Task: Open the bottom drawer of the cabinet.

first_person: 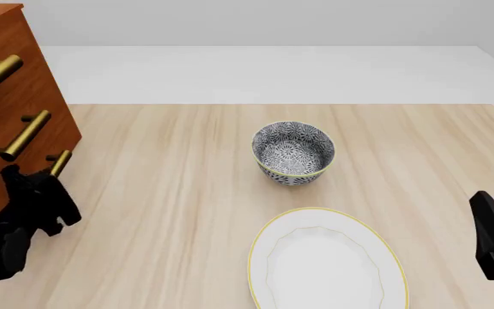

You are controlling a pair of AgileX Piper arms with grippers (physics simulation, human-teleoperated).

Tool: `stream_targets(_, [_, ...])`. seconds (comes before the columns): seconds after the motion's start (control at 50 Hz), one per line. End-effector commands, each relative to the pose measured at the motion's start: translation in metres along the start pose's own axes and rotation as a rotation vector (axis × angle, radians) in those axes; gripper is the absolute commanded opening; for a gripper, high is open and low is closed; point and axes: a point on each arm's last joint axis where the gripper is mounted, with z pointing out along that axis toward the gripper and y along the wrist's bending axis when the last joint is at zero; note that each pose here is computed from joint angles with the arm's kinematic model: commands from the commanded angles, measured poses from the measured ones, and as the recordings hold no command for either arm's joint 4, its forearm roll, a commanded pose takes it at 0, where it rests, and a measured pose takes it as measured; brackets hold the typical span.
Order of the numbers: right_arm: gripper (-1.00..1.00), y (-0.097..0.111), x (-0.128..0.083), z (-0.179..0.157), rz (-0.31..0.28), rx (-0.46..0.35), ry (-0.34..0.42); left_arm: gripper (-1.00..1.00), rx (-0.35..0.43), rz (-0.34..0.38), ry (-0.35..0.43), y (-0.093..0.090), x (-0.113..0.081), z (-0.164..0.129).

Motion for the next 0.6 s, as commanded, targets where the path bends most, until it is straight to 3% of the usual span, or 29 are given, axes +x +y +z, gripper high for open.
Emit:
stream_targets(0.02, [1.00,0.000,0.000,0.000,0.000,0.000,0.000,-1.00,0.032,0.145,0.006,-0.011,0.003,0.010])
stream_targets(0.6, [1.00,0.000,0.000,0.000,0.000,0.000,0.000,-1.00,0.023,0.143,-0.029,-0.007,-0.008,0.001])
